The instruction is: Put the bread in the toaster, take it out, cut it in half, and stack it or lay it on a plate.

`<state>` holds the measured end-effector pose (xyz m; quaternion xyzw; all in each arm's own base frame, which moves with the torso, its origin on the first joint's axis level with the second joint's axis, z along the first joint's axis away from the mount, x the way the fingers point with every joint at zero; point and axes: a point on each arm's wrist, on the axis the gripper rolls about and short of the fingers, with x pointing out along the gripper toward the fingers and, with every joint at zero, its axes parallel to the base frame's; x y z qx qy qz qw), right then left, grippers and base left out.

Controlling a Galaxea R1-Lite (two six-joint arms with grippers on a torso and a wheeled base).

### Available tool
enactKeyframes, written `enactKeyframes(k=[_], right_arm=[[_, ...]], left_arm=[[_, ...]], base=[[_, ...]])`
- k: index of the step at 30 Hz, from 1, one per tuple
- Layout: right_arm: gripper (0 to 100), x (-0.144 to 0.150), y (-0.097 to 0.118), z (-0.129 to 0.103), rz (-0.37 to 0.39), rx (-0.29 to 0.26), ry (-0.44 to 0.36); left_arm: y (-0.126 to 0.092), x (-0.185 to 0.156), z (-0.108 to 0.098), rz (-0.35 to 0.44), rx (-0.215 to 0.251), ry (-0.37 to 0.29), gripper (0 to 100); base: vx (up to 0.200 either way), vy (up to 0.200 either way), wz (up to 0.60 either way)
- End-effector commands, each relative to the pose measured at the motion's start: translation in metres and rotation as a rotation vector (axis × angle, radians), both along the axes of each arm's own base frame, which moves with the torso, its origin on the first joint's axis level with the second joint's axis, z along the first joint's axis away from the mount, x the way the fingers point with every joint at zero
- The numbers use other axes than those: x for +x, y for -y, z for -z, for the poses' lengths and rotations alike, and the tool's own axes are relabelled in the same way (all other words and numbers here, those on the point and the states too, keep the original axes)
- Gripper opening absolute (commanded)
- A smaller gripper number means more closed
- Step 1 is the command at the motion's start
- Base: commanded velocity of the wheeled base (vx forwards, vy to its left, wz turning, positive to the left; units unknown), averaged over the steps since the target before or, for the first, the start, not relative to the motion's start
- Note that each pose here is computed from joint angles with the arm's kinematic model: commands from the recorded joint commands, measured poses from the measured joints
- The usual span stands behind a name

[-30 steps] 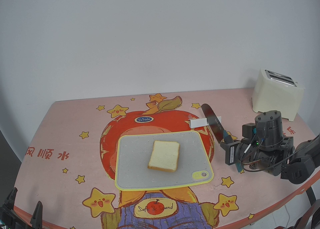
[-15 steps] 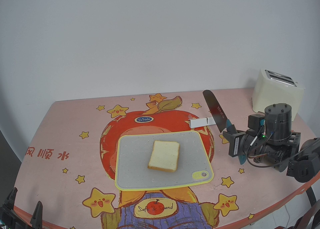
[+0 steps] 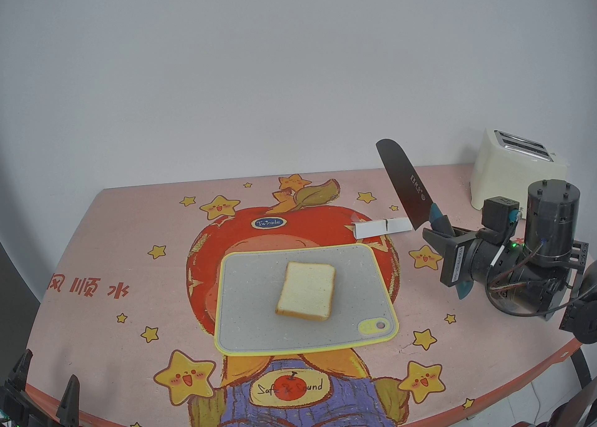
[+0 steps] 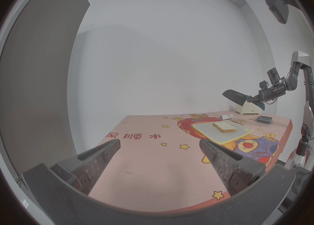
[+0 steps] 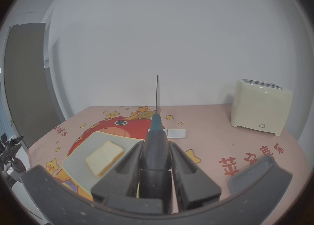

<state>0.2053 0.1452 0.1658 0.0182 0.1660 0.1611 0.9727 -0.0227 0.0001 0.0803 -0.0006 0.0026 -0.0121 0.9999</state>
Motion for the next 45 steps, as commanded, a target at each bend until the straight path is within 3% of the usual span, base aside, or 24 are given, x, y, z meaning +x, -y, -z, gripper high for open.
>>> enactKeyframes(k=[1,12,16,26,35,45], right_arm=[[0,-0.013,-0.002,-0.009,-0.044,0.023,0.027],[0,-0.032,-0.006,-0.016,-0.169,0.054,0.038],[0,-0.036,-0.006,-0.017,-0.183,0.051,0.031],[0,-0.052,-0.007,-0.019,-0.236,0.007,-0.025],[0,-0.055,-0.032,-0.002,-0.319,-0.059,-0.087],[0,-0.056,-0.04,-0.036,-0.349,-0.101,-0.126]], left_arm=[[0.0,0.0,0.005,0.0,0.0,-0.007,100],[0.0,0.0,0.005,0.0,0.0,-0.007,100],[0.0,0.0,0.004,0.002,0.0,-0.007,100],[0.0,0.0,0.005,0.003,0.001,-0.01,100],[0.0,0.0,0.005,0.003,0.001,-0.009,100],[0.0,0.0,0.005,0.003,0.001,-0.009,100]], base=[[0.0,0.0,0.0],[0.0,0.0,0.0],[0.0,0.0,0.0],[0.0,0.0,0.0],[0.0,0.0,0.0],[0.0,0.0,0.0]])
